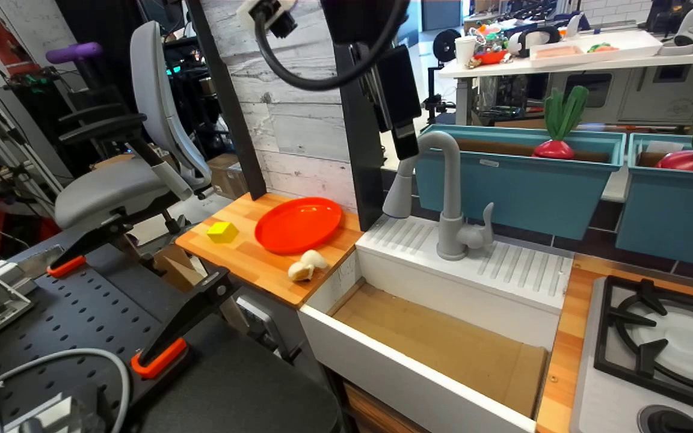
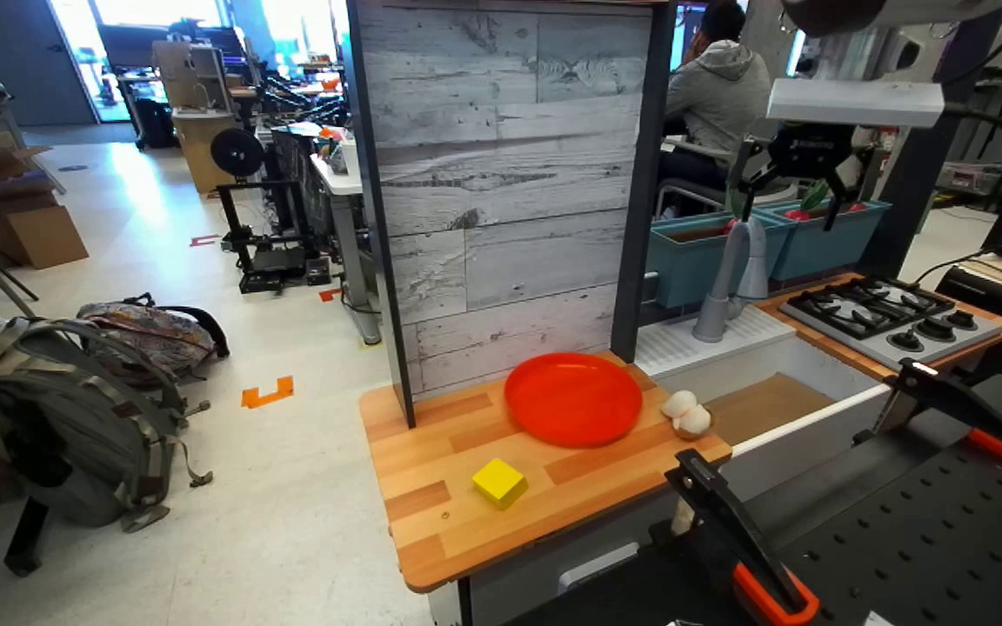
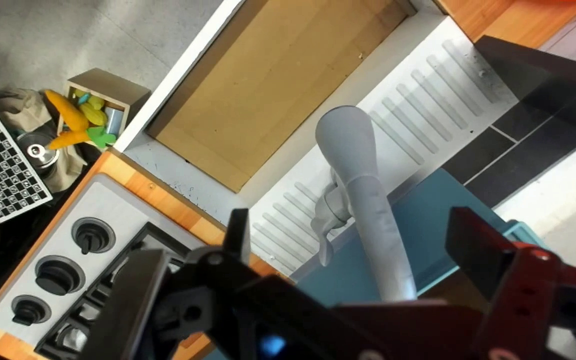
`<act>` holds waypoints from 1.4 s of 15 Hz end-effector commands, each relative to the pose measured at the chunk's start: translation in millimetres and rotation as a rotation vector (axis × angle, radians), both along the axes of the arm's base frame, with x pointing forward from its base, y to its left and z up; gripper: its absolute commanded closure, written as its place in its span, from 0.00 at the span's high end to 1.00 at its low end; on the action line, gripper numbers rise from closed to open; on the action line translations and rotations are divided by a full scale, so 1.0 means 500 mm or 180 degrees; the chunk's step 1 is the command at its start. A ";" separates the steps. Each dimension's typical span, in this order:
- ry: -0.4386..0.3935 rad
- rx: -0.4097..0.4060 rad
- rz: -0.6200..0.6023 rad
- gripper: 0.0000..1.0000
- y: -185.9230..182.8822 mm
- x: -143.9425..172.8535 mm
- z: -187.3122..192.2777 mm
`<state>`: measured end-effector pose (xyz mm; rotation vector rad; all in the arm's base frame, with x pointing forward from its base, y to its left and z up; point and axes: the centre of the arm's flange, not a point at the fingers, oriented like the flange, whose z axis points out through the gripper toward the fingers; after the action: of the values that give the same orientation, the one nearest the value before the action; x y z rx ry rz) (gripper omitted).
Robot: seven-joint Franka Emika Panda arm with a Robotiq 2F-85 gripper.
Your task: Move the tap to the left
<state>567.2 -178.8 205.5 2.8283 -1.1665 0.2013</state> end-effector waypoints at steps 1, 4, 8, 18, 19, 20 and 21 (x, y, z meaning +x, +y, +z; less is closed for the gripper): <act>-0.0006 -0.0023 -0.0013 1.00 0.001 0.042 -0.027; -0.0004 -0.0018 -0.0039 1.00 0.000 0.057 -0.041; 0.0035 -0.0025 -0.0009 0.75 0.002 0.071 -0.056; 0.0178 0.0179 -0.0005 0.05 0.006 0.075 -0.046; 0.0195 0.0241 -0.0042 0.04 0.007 0.076 -0.046; 0.0196 0.0291 -0.0084 0.06 0.008 0.078 -0.046; 0.0171 0.0365 -0.0157 0.06 0.012 0.082 -0.044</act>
<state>601.6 -175.3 180.4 2.8503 -1.1692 0.1225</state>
